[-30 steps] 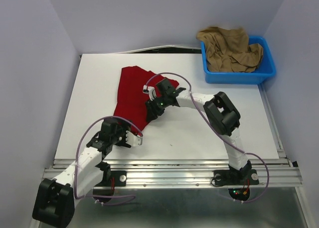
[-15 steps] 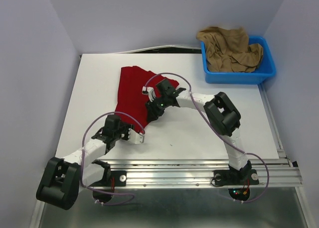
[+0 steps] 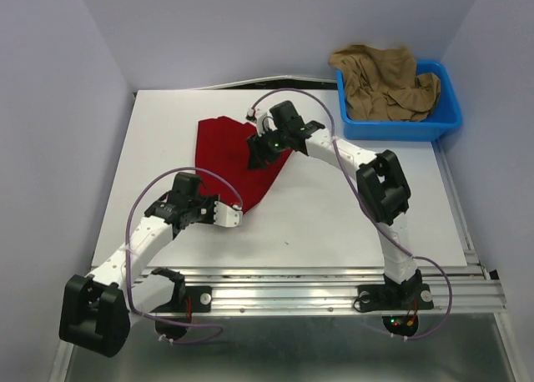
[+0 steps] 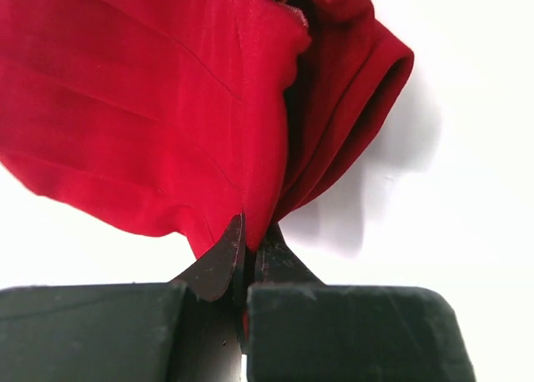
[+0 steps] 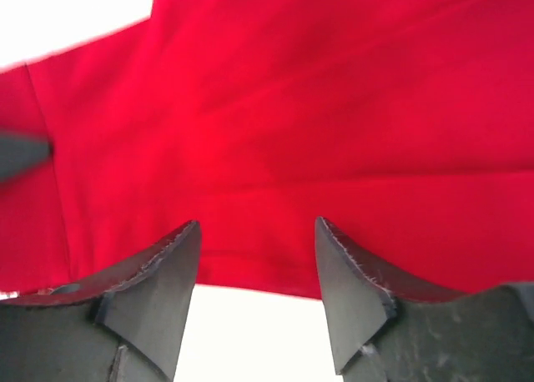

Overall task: Fold and stack the skirts
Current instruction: Fold the skirt

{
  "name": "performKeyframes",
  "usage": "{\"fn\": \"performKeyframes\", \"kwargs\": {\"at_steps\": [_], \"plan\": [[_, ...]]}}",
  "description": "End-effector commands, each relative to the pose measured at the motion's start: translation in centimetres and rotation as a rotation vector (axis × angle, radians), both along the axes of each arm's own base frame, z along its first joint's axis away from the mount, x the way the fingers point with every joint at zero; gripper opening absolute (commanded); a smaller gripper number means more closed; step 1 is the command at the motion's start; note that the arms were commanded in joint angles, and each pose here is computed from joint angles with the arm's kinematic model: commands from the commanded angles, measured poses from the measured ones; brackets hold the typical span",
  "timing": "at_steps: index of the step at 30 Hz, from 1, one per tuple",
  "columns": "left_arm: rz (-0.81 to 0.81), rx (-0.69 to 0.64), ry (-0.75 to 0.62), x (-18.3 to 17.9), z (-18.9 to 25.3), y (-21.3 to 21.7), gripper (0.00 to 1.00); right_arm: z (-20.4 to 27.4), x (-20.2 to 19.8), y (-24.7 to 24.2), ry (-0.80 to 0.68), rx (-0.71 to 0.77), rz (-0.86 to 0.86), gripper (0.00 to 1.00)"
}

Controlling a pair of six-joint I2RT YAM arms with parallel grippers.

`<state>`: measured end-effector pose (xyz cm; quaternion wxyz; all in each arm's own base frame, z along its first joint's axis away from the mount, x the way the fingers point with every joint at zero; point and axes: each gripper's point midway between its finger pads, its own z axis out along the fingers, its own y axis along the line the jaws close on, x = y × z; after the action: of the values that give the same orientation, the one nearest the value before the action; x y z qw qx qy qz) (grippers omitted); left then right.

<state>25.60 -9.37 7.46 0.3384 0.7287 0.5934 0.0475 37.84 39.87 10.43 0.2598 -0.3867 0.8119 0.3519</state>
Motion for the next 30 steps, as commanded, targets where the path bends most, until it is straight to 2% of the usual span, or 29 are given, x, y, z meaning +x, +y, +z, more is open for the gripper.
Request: {"fn": "performKeyframes", "kwargs": {"at_steps": [1, 4, 5, 8, 9, 12, 18, 22, 23, 28, 30], "plan": [[-0.019, -0.001, 0.137, -2.7, 0.9, 0.0, 0.00, 6.4, 2.2, 1.5, -0.092, 0.156, -0.040, 0.64], [-0.007, -0.023, 0.190, -3.3, 1.9, -0.4, 0.00, 7.0, 2.7, 3.0, -0.058, 0.243, -0.055, 0.69], [-0.002, -0.028, 0.215, -3.6, 2.0, -0.5, 0.00, 7.0, 2.4, 3.5, -0.003, 0.274, -0.057, 0.69], [0.014, -0.048, 0.267, -3.8, 2.9, -0.9, 0.00, 5.8, 2.2, 5.3, 0.113, 0.367, -0.053, 0.68], [0.020, -0.059, 0.278, -3.8, 3.2, -1.1, 0.00, 3.5, 1.9, 5.4, 0.170, 0.358, -0.060, 0.68], [0.019, -0.062, 0.301, -3.8, 3.8, -1.3, 0.00, 2.4, 0.1, 7.6, 0.196, 0.400, -0.014, 0.68], [0.024, -0.078, 0.327, -3.1, 5.7, -1.9, 0.00, -4.2, -3.3, 9.5, 0.233, 0.306, 0.018, 0.63], [0.016, -0.109, 0.299, -1.8, 8.7, -2.7, 0.00, -8.2, -7.9, 9.5, 0.200, 0.211, 0.116, 0.59], [0.023, -0.115, 0.302, -1.3, 9.4, -2.9, 0.00, -8.4, -9.8, 10.1, 0.161, 0.183, 0.165, 0.58], [0.018, -0.114, 0.316, -0.7, 10.5, -3.3, 0.00, -9.2, -15.2, 9.7, 0.228, 0.141, 0.236, 0.56], [0.012, -0.116, 0.323, -0.8, 10.6, -3.4, 0.00, -8.4, -15.6, 9.4, 0.232, 0.148, 0.240, 0.57]]}}
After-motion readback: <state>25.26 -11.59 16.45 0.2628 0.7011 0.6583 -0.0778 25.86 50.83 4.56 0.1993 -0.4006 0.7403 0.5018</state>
